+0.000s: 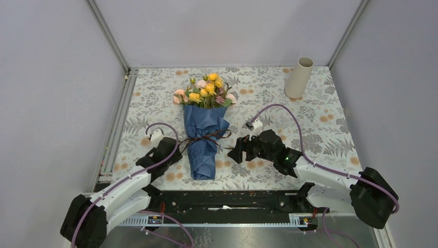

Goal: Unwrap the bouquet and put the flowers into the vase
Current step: Untie the ribbon from the wrapping paper.

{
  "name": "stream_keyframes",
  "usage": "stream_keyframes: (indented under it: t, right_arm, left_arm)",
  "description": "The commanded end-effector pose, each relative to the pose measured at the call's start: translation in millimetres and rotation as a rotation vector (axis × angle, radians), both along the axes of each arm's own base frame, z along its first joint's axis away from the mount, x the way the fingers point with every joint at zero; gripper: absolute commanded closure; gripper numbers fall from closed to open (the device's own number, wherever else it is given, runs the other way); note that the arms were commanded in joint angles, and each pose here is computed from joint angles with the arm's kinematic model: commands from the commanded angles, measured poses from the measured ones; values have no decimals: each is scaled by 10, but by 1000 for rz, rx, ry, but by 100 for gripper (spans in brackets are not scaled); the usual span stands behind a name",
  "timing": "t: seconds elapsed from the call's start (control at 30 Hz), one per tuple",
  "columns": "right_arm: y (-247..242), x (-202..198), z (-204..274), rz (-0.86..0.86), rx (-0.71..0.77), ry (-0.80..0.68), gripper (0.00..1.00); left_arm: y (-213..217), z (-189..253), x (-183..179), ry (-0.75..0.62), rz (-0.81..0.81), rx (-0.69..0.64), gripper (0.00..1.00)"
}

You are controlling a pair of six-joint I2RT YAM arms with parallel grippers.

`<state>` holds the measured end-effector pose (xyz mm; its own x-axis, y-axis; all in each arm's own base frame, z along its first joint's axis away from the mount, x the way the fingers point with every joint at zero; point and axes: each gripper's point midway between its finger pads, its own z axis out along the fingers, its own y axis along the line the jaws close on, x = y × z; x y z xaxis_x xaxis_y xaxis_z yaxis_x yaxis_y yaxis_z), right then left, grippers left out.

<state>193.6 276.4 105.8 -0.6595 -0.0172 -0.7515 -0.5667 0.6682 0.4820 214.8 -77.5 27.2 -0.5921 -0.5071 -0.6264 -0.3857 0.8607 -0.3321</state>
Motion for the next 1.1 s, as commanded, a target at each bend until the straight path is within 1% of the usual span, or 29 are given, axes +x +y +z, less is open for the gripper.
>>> stream_keyframes:
  t: [0.0, 0.2, 0.3, 0.5, 0.6, 0.63, 0.67, 0.77, 0.93, 1.07]
  right_arm:
    - [7, 27, 100, -17, 22, -33, 19]
    - [-13, 8, 88, -20, 22, -31, 19]
    - [-23, 3, 85, -21, 20, -30, 19]
    - [-34, 9, 90, -26, 21, -35, 20]
    - [-27, 26, 79, -27, 14, -39, 19]
    - [-16, 30, 82, -22, 15, -42, 17]
    - [2, 30, 82, -12, 17, -47, 15]
    - [73, 43, 96, 22, 24, -69, 14]
    - [153, 134, 52, 46, -11, -94, 16]
    - [232, 186, -3, 62, -18, -100, 17]
  left_arm:
    - [-54, 187, 211, -68, 8, -5, 63]
    - [-41, 196, 271, -77, 20, 12, 64]
    - [-46, 183, 278, -72, 20, 14, 73]
    - [-59, 152, 278, -59, 16, 15, 76]
    - [-65, 177, 300, -69, 15, 15, 86]
    - [-76, 194, 315, -75, 9, 14, 90]
    - [-113, 223, 340, -87, -15, 11, 94]
    - [-267, 395, 452, -149, -102, -13, 100]
    - [-289, 676, 602, -212, -117, 11, 100]
    - [-252, 722, 653, -197, -103, 26, 100]
